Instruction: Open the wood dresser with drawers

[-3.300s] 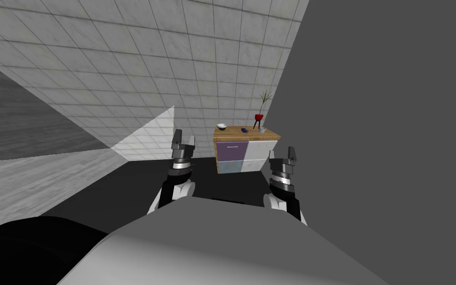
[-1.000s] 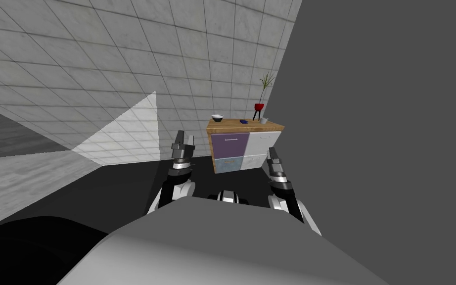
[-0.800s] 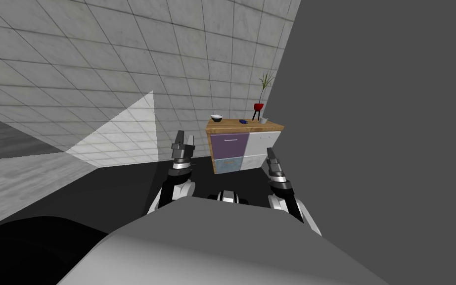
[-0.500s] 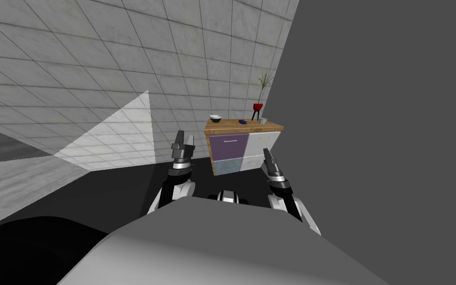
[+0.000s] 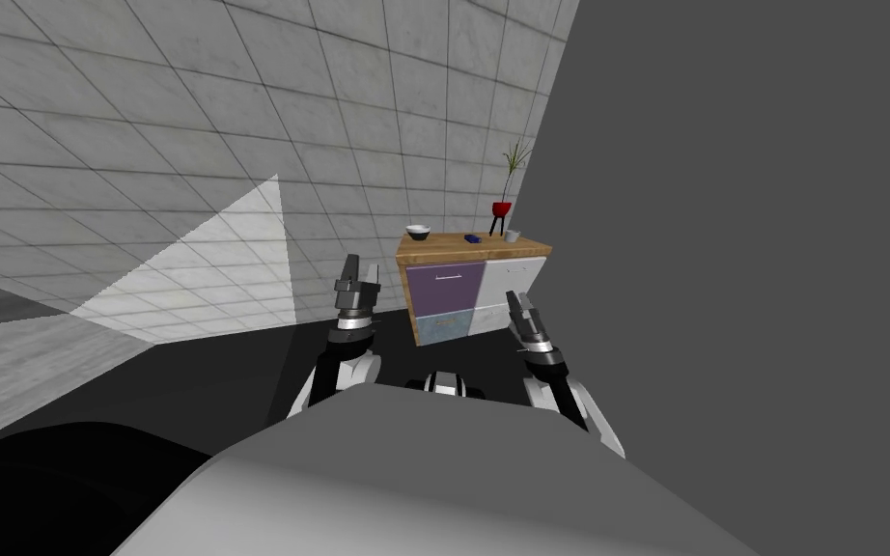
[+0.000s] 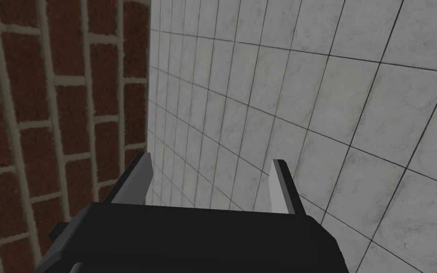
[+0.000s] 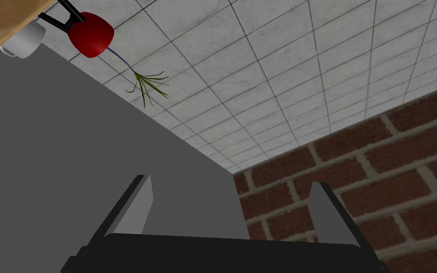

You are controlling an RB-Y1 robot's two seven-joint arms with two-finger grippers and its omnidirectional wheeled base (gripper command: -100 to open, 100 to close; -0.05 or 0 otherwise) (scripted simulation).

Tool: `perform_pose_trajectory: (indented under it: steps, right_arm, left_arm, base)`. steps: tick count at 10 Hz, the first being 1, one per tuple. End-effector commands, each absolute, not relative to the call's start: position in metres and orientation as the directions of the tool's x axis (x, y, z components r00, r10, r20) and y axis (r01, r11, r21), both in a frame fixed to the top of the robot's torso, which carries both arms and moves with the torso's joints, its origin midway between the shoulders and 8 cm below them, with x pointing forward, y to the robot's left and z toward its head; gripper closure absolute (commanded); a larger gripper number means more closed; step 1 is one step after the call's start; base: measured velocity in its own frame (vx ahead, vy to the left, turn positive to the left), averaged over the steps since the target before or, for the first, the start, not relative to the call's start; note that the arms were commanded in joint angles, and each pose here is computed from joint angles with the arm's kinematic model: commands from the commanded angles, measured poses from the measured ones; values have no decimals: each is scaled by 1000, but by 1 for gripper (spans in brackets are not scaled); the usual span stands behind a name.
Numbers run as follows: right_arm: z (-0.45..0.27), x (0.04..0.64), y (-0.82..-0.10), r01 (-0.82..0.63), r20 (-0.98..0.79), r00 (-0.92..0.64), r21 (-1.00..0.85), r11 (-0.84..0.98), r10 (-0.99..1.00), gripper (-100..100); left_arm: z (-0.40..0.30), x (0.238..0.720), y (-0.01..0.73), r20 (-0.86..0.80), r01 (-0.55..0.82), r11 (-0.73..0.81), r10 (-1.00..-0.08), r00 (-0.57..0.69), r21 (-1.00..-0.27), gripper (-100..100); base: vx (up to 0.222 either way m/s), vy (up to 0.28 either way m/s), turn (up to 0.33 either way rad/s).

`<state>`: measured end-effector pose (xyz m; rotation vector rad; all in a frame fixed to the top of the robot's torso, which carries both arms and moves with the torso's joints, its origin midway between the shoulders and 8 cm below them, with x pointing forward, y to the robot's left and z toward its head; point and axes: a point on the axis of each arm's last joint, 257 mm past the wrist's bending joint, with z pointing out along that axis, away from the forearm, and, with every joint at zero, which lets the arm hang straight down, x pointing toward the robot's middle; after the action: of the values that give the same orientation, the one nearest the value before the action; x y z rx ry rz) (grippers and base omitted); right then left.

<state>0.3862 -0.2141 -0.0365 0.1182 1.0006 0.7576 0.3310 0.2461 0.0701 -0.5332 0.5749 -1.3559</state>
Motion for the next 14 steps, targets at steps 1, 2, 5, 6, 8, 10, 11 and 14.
perform_pose_trajectory:
  steps: [1, 2, 5, 6, 8, 10, 11, 14]
  right_arm:
    - [-39, 388, -212, -498, -754, 345, 357, 790, 559, -100]
    - [-44, 391, -209, -484, -787, 362, 299, 822, 500, -100]
    - [-49, 395, -205, -454, -823, 396, 209, 866, 406, -100]
    - [-49, 395, -205, -444, -829, 408, 187, 876, 384, -100]
    - [-54, 398, -202, -418, -851, 431, 107, 902, 301, -100]
    - [-61, 402, -199, -391, -865, 451, 30, 920, 220, -100]
    - [-61, 402, -199, -378, -866, 462, 5, 926, 193, -100]
    - [-67, 406, -197, -341, -870, 485, -91, 936, 93, -100]
  left_arm:
    - [70, 331, 246, -74, 741, 139, -990, 120, -657, 0]
    - [70, 331, 246, -74, 741, 139, -990, 120, -657, 0]
    - [70, 331, 246, -74, 741, 139, -990, 120, -657, 0]
    - [70, 331, 246, -74, 741, 139, -990, 120, -657, 0]
    - [70, 331, 246, -74, 741, 139, -990, 120, -657, 0]
    - [70, 331, 246, -74, 741, 139, -990, 120, -657, 0]
    - [70, 331, 246, -74, 741, 139, -990, 120, -657, 0]
    - [70, 331, 246, -74, 741, 139, -990, 120, -657, 0]
  base:
    - [31, 15, 11]
    - [49, 27, -90]
    - [45, 26, -40]
    - [60, 45, -46]
    - [61, 58, -58]
    - [39, 20, -42]
    - [46, 37, -42]
    - [40, 41, -36]
